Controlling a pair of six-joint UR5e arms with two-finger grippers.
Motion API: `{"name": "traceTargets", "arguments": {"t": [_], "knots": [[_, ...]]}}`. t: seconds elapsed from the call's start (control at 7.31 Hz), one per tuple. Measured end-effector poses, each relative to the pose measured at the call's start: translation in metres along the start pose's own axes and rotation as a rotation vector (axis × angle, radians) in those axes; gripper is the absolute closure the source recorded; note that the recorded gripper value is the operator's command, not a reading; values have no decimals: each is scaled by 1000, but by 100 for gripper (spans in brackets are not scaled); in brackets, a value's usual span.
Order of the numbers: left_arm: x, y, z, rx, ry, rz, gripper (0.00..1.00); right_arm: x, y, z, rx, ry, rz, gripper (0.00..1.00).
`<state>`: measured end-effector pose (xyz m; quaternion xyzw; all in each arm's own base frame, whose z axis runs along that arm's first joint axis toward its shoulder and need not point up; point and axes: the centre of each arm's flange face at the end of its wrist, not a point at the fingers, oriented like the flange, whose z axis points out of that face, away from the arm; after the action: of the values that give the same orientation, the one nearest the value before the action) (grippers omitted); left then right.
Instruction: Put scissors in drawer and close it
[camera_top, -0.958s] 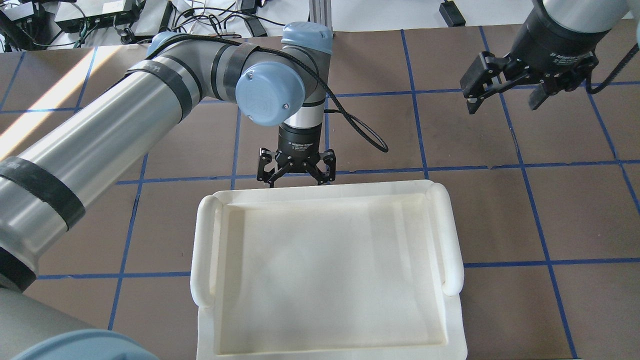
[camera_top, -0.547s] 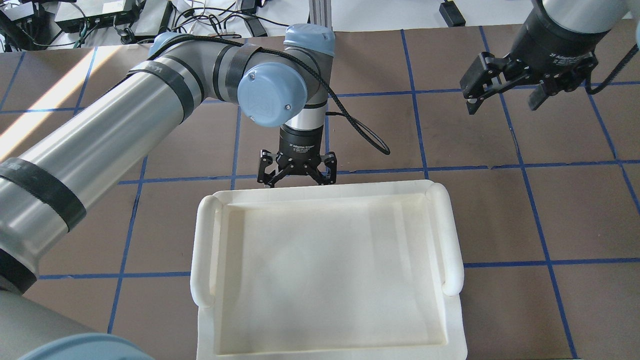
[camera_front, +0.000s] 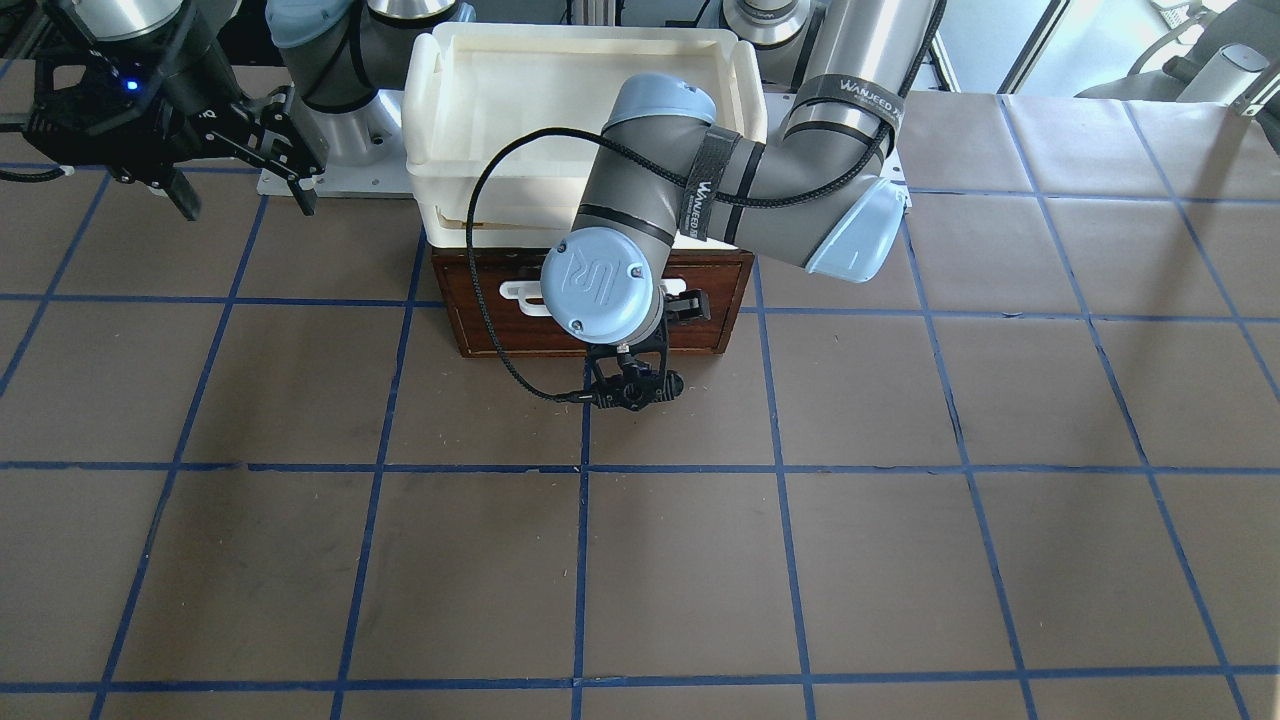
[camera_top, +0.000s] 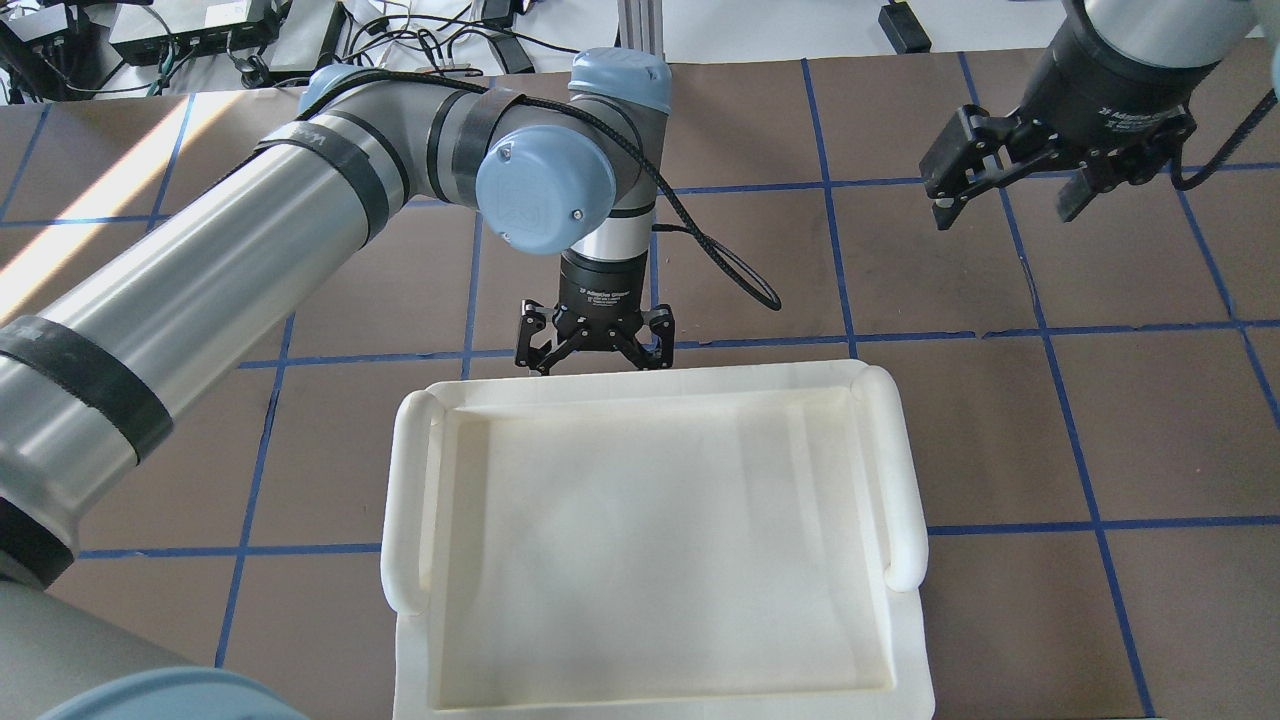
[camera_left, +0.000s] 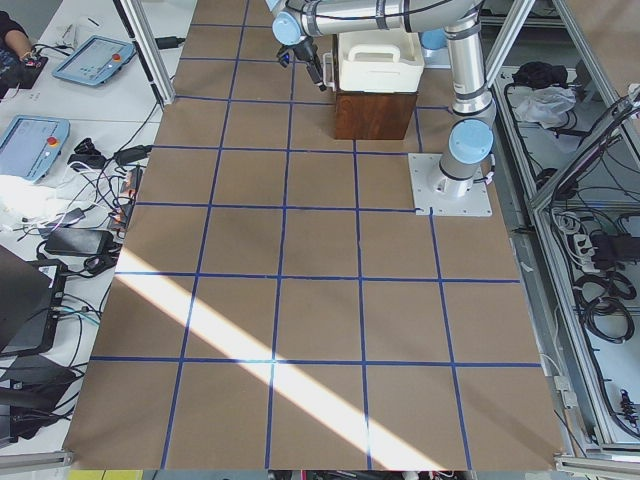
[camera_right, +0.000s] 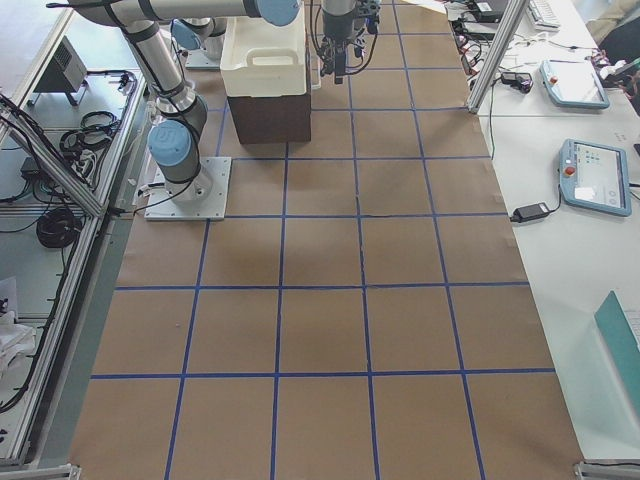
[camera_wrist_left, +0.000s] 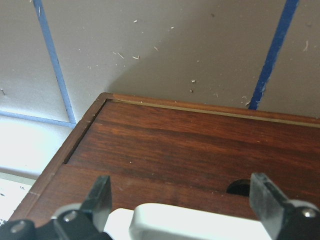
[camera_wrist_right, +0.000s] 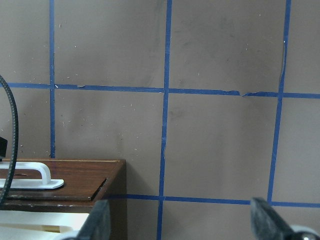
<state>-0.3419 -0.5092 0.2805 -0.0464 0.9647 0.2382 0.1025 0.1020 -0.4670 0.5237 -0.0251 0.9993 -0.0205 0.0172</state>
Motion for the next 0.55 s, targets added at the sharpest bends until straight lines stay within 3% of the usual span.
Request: {"name": "traceTargets", "arguments": {"t": [0.55], "knots": [[1, 2, 1, -8, -7, 1, 0, 0, 0, 0, 0, 0, 0, 0]]}}
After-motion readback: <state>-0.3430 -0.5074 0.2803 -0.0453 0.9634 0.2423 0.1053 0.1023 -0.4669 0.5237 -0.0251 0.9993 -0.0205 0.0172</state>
